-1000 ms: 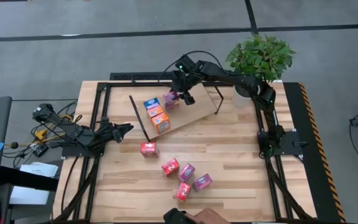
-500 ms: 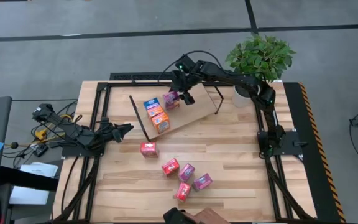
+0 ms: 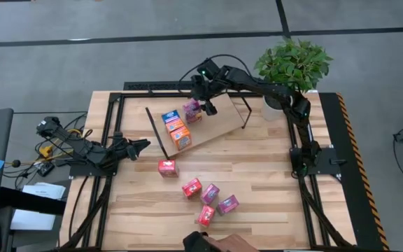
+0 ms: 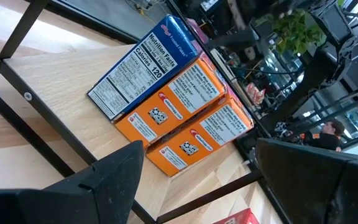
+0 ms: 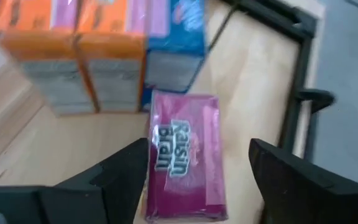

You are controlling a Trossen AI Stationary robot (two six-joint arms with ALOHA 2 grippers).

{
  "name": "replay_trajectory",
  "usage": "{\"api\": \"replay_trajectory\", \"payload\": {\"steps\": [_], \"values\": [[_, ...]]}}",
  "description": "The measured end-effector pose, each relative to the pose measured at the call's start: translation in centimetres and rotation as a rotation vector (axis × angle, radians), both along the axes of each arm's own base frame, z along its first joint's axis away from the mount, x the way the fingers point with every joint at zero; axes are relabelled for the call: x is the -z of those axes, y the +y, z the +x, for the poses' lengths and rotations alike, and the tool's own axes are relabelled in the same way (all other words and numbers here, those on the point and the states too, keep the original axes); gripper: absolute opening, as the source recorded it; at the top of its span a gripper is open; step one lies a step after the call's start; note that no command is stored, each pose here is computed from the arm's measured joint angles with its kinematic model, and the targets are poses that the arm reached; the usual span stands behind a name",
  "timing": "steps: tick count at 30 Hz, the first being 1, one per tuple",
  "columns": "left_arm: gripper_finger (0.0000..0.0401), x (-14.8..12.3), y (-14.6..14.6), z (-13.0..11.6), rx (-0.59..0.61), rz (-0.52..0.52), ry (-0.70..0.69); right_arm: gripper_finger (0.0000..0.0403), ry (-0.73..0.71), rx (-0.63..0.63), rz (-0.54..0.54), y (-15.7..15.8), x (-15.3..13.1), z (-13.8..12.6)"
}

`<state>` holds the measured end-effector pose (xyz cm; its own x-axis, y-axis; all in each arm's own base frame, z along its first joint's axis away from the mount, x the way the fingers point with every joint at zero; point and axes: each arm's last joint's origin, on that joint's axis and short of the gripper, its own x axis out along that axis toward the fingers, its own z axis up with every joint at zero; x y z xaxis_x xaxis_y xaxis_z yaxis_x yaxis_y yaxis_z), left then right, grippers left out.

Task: Stack cereal on shelf
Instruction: Put the right purple cereal box on the shelf

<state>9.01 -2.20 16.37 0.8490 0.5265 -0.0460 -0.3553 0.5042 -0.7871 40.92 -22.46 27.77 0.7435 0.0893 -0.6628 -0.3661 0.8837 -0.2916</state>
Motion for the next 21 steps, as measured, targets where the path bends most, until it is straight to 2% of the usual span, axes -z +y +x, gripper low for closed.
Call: {"api": "replay_trajectory", "payload": {"steps": [6, 11, 14, 17, 21], "values": [[0.03, 0.0, 0.0, 0.0, 0.0, 0.0, 0.0, 0.0317, -0.02, 0.02, -0.017, 0.2, -3.2, -0.5], [0.03, 0.0, 0.0, 0.0, 0.001, 0.008, 0.005, 0.0295, -0.028, 0.07, -0.026, 1.8, -7.1, -2.5], [0.03, 0.0, 0.0, 0.0, 0.0, 0.016, 0.01, 0.0262, 0.044, 0.145, -0.006, 2.5, -7.7, -3.6], [0.03, 0.0, 0.0, 0.0, -0.006, 0.028, 0.017, 0.0213, 0.114, 0.205, 0.083, 2.3, -7.5, -4.6], [0.03, 0.0, 0.0, 0.0, -0.011, 0.034, 0.022, 0.0126, 0.217, 0.257, 0.139, 1.4, -5.0, -5.4]]}}
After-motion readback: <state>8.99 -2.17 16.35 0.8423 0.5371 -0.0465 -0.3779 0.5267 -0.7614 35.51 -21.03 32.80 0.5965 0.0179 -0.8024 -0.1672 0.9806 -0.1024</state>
